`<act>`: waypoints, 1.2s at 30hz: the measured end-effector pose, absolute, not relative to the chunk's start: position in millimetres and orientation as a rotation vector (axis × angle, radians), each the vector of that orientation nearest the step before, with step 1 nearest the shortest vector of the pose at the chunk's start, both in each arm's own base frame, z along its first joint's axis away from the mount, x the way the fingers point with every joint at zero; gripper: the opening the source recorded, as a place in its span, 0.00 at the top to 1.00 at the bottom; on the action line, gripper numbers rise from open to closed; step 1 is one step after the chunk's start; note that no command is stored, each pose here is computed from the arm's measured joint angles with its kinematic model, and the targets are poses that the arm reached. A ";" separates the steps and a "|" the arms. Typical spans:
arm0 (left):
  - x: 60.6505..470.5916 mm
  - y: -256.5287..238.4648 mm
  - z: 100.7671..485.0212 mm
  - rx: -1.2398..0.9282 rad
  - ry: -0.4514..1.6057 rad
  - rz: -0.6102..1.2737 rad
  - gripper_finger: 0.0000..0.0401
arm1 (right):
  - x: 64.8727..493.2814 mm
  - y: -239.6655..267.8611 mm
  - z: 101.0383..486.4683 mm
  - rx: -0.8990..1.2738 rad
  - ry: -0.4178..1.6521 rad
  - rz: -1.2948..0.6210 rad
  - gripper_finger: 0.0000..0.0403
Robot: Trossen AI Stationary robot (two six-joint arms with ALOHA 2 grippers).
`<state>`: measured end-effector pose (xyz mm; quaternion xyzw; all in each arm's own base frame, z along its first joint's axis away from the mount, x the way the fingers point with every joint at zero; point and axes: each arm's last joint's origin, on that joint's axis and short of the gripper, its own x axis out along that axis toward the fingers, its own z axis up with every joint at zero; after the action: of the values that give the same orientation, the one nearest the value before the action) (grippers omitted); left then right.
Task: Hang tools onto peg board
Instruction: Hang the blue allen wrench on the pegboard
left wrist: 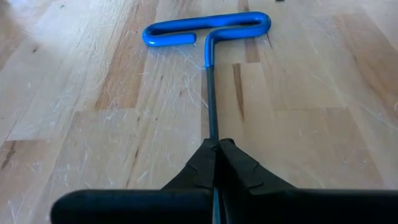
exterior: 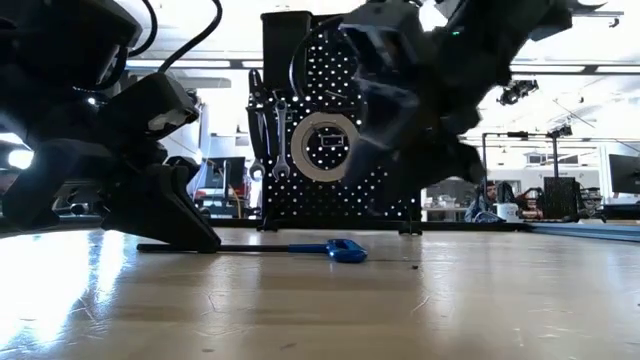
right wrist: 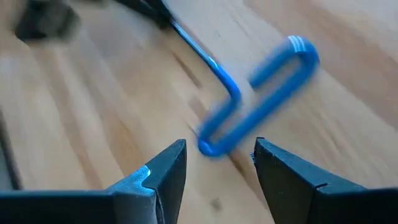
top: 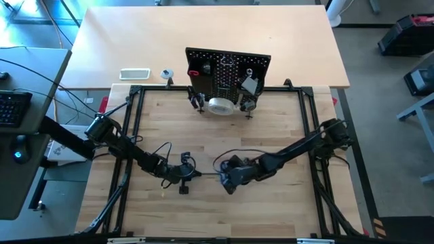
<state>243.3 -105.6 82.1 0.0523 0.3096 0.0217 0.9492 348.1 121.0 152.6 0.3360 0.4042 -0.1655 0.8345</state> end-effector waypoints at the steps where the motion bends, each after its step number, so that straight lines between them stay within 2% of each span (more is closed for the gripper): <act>1: 243.3 -105.7 82.1 0.105 0.630 0.042 1.00 | 345.7 120.8 151.2 0.719 0.887 -0.362 0.54; 4: 243.3 -105.9 82.3 0.102 0.630 0.038 1.00 | 340.2 119.1 144.2 0.728 0.958 -0.400 0.54; 11: 244.6 -106.7 83.8 0.098 0.610 0.026 1.00 | 344.3 114.7 143.7 0.782 0.954 -0.400 0.54; 18: 262.8 -107.1 92.7 0.116 0.597 -0.022 1.00 | 358.3 106.2 113.2 0.835 0.983 -0.391 0.54; 30: 278.8 -104.9 92.3 0.134 0.617 -0.012 1.00 | 360.7 110.2 113.9 0.794 0.903 -0.418 0.54; 36: 276.2 -105.0 110.5 0.126 0.593 -0.038 0.96 | 360.0 112.0 114.2 0.766 0.902 -0.410 0.54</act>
<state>276.2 -105.0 110.5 0.0620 0.2918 -0.0189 0.9543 360.0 112.0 114.2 0.3584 0.4222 -0.1917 0.8103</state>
